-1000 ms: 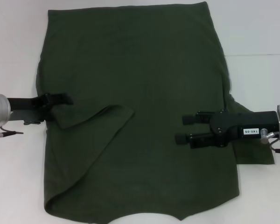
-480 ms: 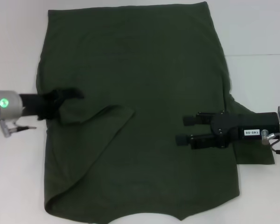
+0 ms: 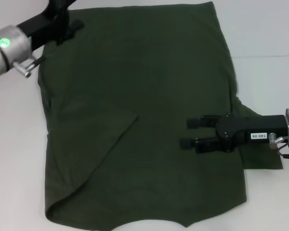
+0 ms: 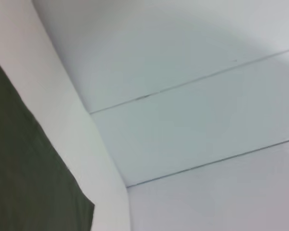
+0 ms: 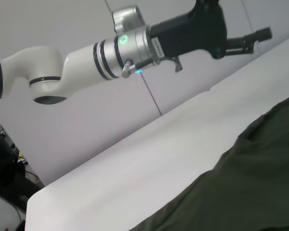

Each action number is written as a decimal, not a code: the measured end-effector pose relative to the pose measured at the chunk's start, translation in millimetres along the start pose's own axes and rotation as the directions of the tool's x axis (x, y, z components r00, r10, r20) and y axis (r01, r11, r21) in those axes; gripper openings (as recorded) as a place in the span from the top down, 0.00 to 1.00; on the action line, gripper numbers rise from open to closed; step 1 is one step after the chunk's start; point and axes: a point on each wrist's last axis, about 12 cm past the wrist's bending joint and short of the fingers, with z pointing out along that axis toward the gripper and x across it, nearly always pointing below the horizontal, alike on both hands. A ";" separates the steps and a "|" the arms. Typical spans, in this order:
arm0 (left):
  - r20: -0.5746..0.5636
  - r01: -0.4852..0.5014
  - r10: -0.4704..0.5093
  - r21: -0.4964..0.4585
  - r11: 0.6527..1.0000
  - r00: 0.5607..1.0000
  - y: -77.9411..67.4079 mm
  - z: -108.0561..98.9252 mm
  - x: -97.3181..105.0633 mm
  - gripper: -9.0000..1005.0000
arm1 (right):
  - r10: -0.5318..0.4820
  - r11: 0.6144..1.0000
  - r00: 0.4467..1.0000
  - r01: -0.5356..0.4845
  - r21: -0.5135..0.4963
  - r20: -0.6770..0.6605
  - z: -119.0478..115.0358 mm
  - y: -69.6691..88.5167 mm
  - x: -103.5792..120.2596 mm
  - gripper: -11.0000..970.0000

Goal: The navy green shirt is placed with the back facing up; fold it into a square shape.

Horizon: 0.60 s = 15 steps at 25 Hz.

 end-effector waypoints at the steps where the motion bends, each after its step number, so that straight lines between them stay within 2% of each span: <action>1: 0.012 0.008 -0.008 -0.007 1.000 1.000 4.9 -5.6 -1.3 0.09 | -0.001 1.000 1.000 0.001 -0.003 -0.002 0.9 0.2 -0.4 0.18; 4: 0.055 0.027 -0.026 -0.017 0.999 0.998 21.1 -28.3 -5.9 0.09 | -0.002 1.000 1.000 0.002 -0.005 -0.005 1.6 0.2 -1.0 0.18; 6: 0.060 0.015 -0.014 -0.002 1.000 0.998 26.6 -43.6 -7.8 0.09 | -0.002 1.000 1.000 0.002 0.000 -0.004 0.2 -0.6 -1.6 0.18; 8: 0.045 -0.046 0.045 0.030 0.998 0.998 29.0 -61.5 -9.4 0.09 | -0.001 1.000 1.000 0.001 0.010 0.000 -1.5 -2.0 -2.0 0.18; 10: 0.016 -0.157 0.156 0.084 0.984 0.988 27.6 -78.7 -8.4 0.09 | 0.003 1.000 1.000 -0.004 0.025 0.018 -5.1 -3.8 -3.5 0.18; 12: -0.019 -0.297 0.303 0.148 0.943 0.953 25.6 -95.3 -3.5 0.09 | 0.012 0.999 0.999 -0.013 0.039 0.040 -9.8 -5.6 -5.4 0.18; 14: -0.045 -0.396 0.410 0.185 0.899 0.911 25.7 -106.7 1.2 0.09 | 0.028 0.998 0.998 -0.031 0.054 0.058 -16.2 -7.8 -7.8 0.19; 15: -0.072 -0.478 0.501 0.209 0.853 0.863 26.6 -116.2 4.8 0.09 | 0.042 0.997 0.997 -0.046 0.060 0.066 -19.7 -9.0 -9.5 0.19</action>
